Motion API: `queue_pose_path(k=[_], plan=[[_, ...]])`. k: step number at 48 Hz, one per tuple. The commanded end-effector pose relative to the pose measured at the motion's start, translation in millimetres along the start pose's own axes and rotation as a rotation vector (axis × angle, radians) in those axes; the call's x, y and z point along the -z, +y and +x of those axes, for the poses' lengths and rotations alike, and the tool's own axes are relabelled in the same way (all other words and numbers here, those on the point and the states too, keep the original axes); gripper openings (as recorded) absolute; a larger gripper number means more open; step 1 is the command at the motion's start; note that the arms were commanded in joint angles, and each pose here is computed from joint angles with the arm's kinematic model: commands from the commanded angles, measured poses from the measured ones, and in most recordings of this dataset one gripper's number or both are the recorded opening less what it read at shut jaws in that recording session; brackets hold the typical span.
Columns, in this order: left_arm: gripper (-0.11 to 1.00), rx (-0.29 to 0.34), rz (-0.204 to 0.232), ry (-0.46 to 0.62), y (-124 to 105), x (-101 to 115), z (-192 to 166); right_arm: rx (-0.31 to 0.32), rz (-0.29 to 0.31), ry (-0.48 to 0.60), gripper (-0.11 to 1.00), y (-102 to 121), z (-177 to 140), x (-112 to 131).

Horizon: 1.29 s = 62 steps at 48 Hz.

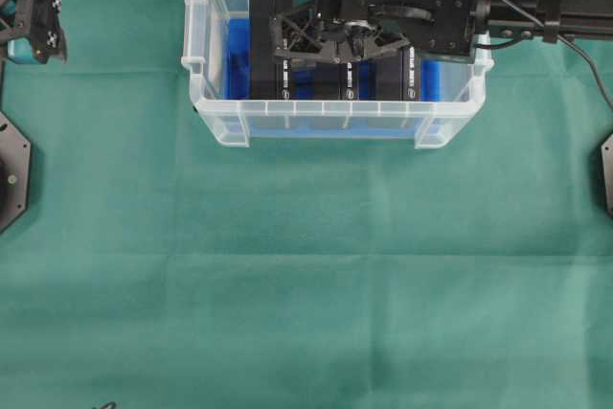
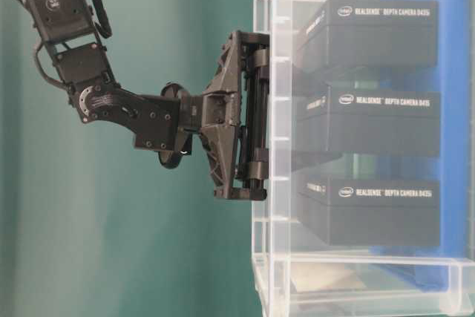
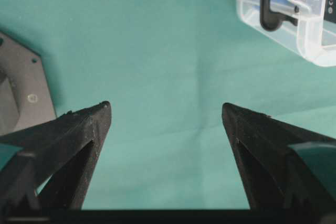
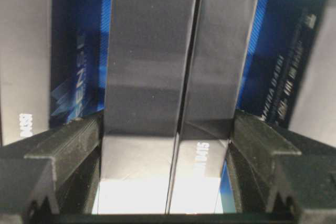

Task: Take out the box from the case.
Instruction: 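Lower the right gripper around the middle black box and close, then lift the middle black box straight up out of the case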

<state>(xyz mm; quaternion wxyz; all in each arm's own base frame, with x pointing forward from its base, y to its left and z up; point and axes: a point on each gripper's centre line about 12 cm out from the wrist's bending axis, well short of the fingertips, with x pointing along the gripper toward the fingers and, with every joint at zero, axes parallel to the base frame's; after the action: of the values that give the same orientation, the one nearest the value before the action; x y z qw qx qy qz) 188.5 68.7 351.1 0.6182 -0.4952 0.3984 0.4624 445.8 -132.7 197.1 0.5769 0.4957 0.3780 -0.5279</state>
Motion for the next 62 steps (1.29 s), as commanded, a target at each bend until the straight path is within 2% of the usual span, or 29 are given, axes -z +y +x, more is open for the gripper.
queue_pose_path(k=[1, 11, 38, 51, 62], plan=[[0.92, 0.014, -0.002, -0.010, -1.7, -2.1, -3.6, -0.046, 0.011, -0.011, 0.69, 6.3, -22.6, -5.3], [0.92, 0.014, -0.004, -0.010, -1.7, -2.1, -3.6, -0.025, 0.026, -0.015, 0.69, 6.9, -45.7, -10.9], [0.92, 0.042, -0.005, -0.022, -4.3, -4.1, -4.1, -0.079, 0.063, -0.037, 0.69, 8.9, -130.8, -29.0], [0.92, 0.046, -0.005, -0.023, -4.8, -4.3, -4.1, -0.084, 0.051, -0.057, 0.69, 8.4, -166.6, -35.6], [0.92, 0.046, -0.005, -0.023, -5.2, -4.4, -3.7, -0.107, 0.047, -0.062, 0.69, 10.8, -181.9, -37.2]])
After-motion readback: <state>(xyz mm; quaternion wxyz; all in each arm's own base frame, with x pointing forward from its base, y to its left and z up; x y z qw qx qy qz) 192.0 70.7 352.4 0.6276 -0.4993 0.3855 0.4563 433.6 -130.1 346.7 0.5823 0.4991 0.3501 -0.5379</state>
